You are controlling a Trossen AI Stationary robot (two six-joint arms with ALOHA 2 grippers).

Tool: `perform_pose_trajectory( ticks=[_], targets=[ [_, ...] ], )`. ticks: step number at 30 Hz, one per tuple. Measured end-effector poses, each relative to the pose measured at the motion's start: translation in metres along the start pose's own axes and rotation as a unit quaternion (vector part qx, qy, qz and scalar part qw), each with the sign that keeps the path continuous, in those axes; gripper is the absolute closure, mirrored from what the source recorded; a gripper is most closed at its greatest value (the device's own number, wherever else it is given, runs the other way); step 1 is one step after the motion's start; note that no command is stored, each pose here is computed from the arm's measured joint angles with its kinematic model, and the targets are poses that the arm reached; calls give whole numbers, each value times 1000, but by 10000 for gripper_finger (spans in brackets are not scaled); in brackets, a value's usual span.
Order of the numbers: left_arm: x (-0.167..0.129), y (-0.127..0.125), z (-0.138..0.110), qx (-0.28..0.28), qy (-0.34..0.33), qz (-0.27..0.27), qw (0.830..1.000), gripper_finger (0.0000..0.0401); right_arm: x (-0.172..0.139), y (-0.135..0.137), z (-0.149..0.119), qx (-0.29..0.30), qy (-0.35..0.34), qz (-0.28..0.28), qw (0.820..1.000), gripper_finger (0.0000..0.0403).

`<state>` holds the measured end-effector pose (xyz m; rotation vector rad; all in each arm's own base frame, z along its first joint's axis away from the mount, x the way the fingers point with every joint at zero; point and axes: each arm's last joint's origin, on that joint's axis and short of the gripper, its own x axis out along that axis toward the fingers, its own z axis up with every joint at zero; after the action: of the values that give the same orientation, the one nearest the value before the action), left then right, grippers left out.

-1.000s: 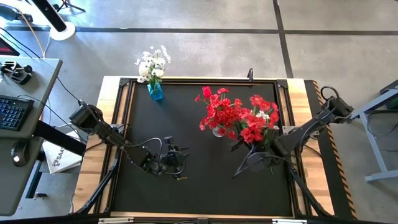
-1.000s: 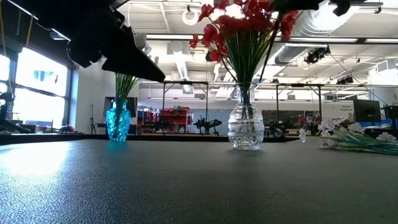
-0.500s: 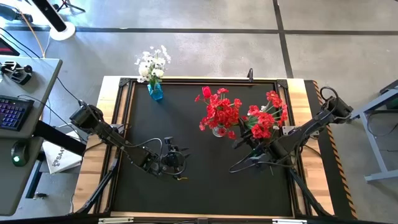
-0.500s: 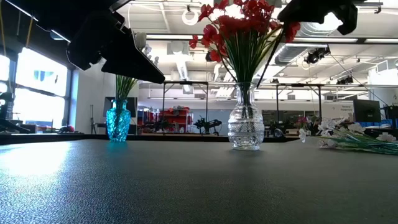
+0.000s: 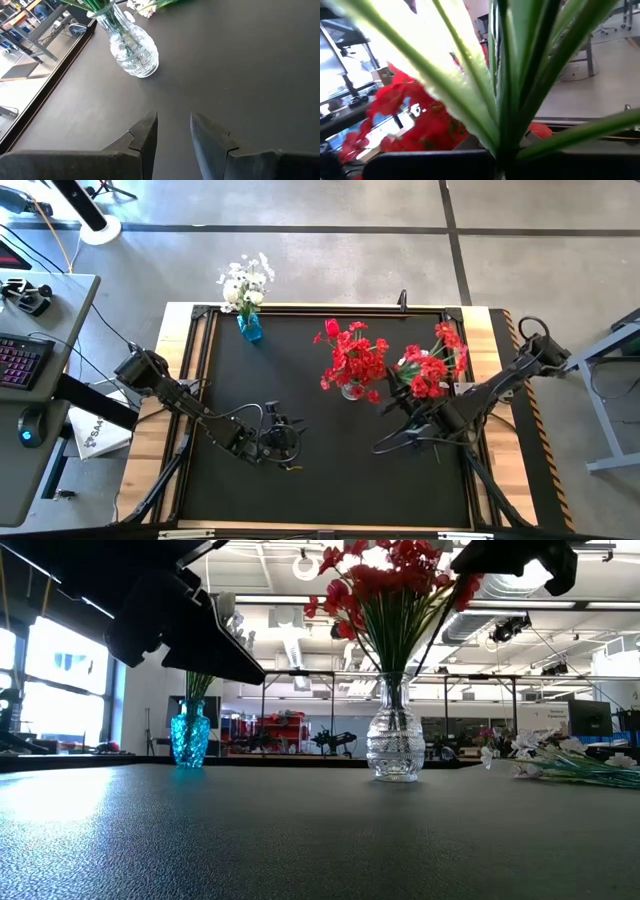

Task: Sort flowers into vase by color
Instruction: Put the red flowers into the transparent vase

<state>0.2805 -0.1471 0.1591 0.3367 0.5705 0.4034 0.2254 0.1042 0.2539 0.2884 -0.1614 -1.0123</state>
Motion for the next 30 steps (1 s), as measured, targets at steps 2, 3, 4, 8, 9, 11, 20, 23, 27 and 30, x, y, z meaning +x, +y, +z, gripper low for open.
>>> perform_pose_trajectory(
  ticks=[2, 3, 4, 8, 9, 11, 20, 23, 27, 30],
  targets=[
    [0, 0, 0, -1, -1, 0, 1000, 295, 3, 0, 0, 1, -2, -6, 1000, 402],
    [0, 0, 0, -1, 0, 0, 1000, 295, 4, 0, 0, 5, -3, -8, 1000, 402],
    [0, -1, 0, 0, 0, 0, 1000, 295, 6, -1, 0, 11, -4, -11, 1000, 402],
    [0, -1, 0, -1, 1, -4, 1000, 295, 8, -1, 0, 24, -6, -16, 1000, 402],
    [0, -1, 0, -1, 1, -4, 1000, 295, 9, -1, 0, 30, -6, -16, 999, 402],
    [0, -1, 0, -1, 0, -4, 1000, 295, 9, -1, 0, 36, -6, -16, 999, 402],
    [0, -1, 0, -1, 1, -4, 1000, 295, 8, -1, 0, 37, -6, -15, 999, 402],
    [0, -1, 0, -1, 1, -4, 1000, 295, 8, -1, 0, 32, 5, -12, 999, 402],
    [0, -1, 0, -1, 0, -4, 1000, 295, 10, 0, -3, 16, 51, -3, 999, 402],
    [1, 0, 0, -1, 1, -3, 1000, 295, 14, 2, -4, -2, 80, 3, 997, 402]
  ],
)
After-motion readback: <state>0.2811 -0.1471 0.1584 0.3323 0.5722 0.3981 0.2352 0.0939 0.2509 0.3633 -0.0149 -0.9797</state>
